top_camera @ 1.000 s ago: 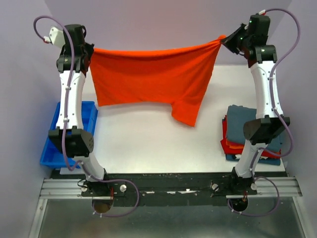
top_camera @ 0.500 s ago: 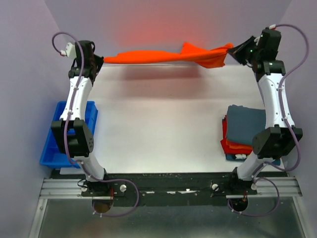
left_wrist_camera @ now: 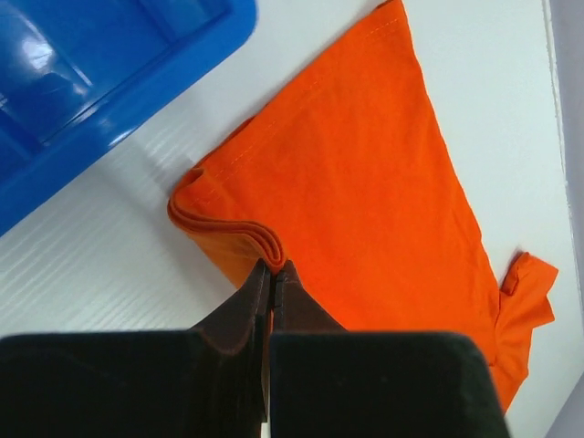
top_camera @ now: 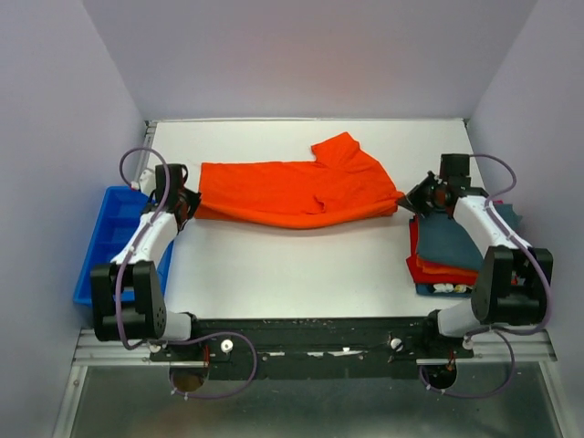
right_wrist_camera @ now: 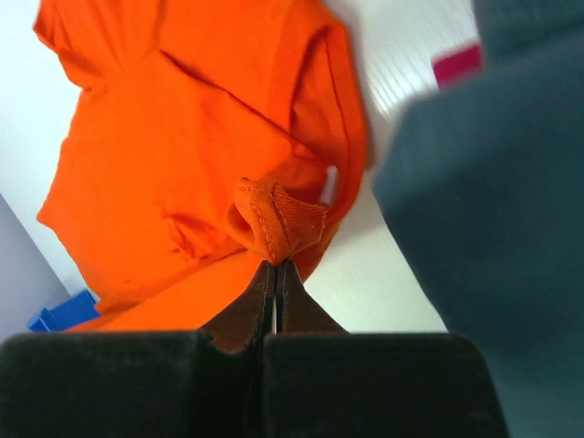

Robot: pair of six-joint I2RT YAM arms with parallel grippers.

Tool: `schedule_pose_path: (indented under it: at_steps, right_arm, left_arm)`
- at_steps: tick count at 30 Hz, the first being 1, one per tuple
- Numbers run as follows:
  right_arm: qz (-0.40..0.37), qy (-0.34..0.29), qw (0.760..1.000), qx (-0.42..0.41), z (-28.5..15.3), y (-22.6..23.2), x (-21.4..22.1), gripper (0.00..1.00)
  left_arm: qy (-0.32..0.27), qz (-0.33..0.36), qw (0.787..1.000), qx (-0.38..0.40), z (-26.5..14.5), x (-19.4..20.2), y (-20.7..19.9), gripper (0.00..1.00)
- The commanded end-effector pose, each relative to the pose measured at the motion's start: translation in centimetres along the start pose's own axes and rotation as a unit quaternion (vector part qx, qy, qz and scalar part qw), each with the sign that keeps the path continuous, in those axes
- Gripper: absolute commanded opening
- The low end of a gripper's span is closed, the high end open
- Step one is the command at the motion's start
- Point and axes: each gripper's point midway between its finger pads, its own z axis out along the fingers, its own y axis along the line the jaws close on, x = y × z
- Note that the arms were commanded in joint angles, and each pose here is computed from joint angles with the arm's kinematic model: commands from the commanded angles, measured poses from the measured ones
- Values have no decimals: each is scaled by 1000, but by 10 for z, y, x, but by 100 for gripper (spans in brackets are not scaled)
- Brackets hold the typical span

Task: Fold and stack the t-shirts
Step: Fold the flattened tshirt in 1/3 of the way

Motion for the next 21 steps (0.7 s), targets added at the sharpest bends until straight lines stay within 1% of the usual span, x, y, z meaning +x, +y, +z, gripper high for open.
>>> schedule_pose_path:
  at_steps: [1,8,14,16,19,20,21]
  right_arm:
    - [-1,-28,1000,-10,-17,-10,9,1]
    - [-15,-17,999,29,-30,-53,48,1]
    - [-27,24,998,59,-29,-83,80,2]
    - [-32,25,997,65,-29,-90,83,8]
    - [-42,18,997,67,-31,-97,87,30]
    - [-47,14,997,65,-32,-98,87,35]
    - [-51,8,997,63,-33,-98,87,39]
  left_arm:
    - [-26,4,999,-23,-16,8,44,0]
    - [-23,0,998,-61,-39,34,101,0]
    - [-3,6,998,-64,-41,56,127,0]
    - [-2,12,998,-69,-42,58,133,0]
    - [-11,22,997,-79,-46,56,140,0]
    - [-15,25,996,-79,-48,55,141,5]
    - [-18,28,997,-77,-50,53,140,20]
